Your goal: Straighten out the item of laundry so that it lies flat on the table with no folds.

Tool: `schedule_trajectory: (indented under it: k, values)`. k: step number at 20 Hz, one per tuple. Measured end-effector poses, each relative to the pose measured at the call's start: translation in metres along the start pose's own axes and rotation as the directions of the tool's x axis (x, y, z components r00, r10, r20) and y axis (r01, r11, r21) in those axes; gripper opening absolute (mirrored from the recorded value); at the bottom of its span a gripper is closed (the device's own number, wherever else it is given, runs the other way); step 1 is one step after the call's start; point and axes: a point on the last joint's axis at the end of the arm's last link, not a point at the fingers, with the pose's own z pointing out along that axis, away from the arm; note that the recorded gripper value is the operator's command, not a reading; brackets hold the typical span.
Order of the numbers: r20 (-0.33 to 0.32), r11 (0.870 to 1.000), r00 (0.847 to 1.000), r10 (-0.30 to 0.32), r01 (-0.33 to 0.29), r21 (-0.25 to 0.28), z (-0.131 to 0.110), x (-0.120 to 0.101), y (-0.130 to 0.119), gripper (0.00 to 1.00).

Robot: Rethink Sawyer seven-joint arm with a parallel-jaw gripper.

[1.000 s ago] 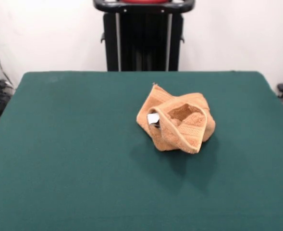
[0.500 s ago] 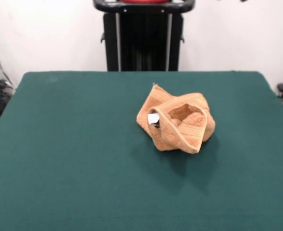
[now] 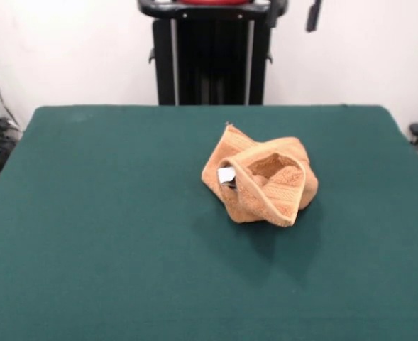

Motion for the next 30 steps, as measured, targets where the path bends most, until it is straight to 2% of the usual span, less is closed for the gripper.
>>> schedule_trajectory:
  k: [5,17,23,30]
  values:
    - [0.036,1.0,0.999,0.024,-0.024,-0.009,0.003,0.008,-0.015,1.0]
    - [0.035,0.992,0.994,0.099,-0.096,-0.076,-0.023,0.047,-0.043,1.0]
    - [0.047,0.994,0.997,0.057,-0.053,-0.092,-0.034,0.066,-0.033,1.0]
    - [0.052,0.995,0.999,0.013,-0.007,-0.1,-0.033,0.065,-0.024,1.0]
